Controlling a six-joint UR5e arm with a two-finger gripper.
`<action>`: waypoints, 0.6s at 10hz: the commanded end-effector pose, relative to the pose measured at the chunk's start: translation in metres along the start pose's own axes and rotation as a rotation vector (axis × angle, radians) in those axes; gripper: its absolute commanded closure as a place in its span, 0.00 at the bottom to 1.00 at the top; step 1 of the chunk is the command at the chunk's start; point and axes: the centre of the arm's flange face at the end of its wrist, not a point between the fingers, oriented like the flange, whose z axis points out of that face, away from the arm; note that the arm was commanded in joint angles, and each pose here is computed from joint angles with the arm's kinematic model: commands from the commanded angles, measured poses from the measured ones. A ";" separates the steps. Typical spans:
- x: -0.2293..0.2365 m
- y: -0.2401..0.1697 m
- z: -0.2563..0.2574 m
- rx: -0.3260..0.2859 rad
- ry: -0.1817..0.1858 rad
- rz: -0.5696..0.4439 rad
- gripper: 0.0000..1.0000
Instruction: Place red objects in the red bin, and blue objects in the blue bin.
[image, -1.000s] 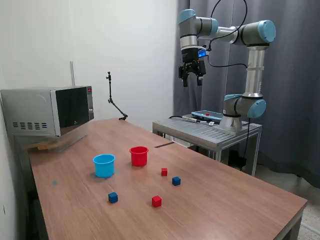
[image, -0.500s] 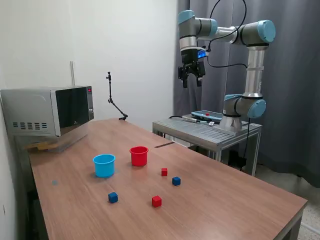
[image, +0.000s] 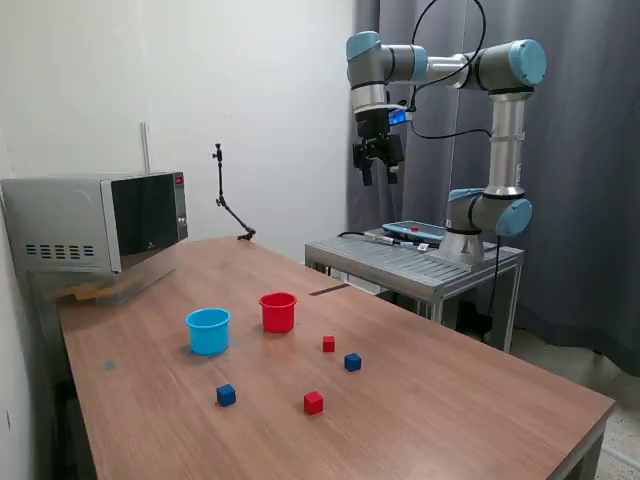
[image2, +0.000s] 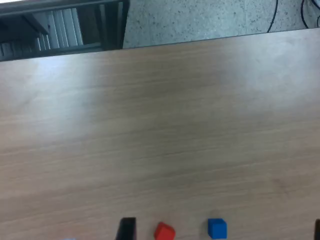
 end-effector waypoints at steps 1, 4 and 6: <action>0.000 0.003 0.003 0.005 0.000 0.009 0.00; -0.002 0.002 0.006 0.010 -0.009 0.008 0.00; -0.002 0.001 0.006 0.011 -0.011 0.008 0.00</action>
